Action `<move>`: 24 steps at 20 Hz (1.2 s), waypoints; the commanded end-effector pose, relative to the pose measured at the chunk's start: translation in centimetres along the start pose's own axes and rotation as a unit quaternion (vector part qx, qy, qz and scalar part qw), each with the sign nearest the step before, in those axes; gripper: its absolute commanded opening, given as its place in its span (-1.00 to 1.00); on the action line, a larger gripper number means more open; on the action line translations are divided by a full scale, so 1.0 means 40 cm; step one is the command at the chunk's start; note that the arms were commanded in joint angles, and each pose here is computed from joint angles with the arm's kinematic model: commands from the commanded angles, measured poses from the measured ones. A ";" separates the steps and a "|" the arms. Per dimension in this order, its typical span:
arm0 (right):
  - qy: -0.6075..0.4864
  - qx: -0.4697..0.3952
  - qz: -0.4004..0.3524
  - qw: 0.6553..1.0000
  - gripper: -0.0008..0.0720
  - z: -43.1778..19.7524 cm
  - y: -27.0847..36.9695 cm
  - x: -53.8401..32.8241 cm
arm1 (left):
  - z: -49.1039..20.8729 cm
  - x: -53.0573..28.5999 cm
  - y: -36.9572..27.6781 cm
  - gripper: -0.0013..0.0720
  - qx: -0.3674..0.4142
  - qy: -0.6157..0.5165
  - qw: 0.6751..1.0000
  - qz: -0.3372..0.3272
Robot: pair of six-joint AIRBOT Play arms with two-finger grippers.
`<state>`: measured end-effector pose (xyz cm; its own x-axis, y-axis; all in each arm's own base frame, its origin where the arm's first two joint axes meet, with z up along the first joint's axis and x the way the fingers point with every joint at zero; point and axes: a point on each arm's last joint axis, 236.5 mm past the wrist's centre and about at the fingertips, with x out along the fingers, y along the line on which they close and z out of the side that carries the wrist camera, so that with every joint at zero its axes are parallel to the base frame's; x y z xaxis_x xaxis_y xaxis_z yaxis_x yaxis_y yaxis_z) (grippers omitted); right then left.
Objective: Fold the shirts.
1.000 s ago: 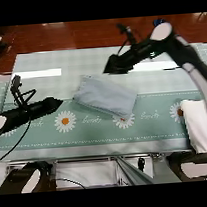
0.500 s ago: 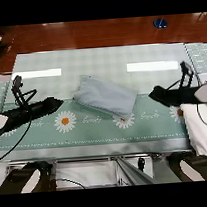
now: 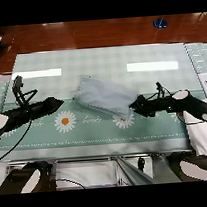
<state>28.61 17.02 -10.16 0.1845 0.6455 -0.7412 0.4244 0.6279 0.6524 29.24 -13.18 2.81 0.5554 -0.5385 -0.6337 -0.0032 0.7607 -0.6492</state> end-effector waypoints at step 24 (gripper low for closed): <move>-0.205 -0.244 -0.101 0.942 -0.93 0.229 0.364 -0.793 | -0.001 0.008 0.010 -0.93 -0.004 0.003 1.000 0.004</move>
<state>38.89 6.74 18.06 0.4521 0.4388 -0.7766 -0.0823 0.8874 0.4535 29.39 -13.09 2.36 0.5512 -0.5343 -0.6409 -0.0145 0.7619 -0.6476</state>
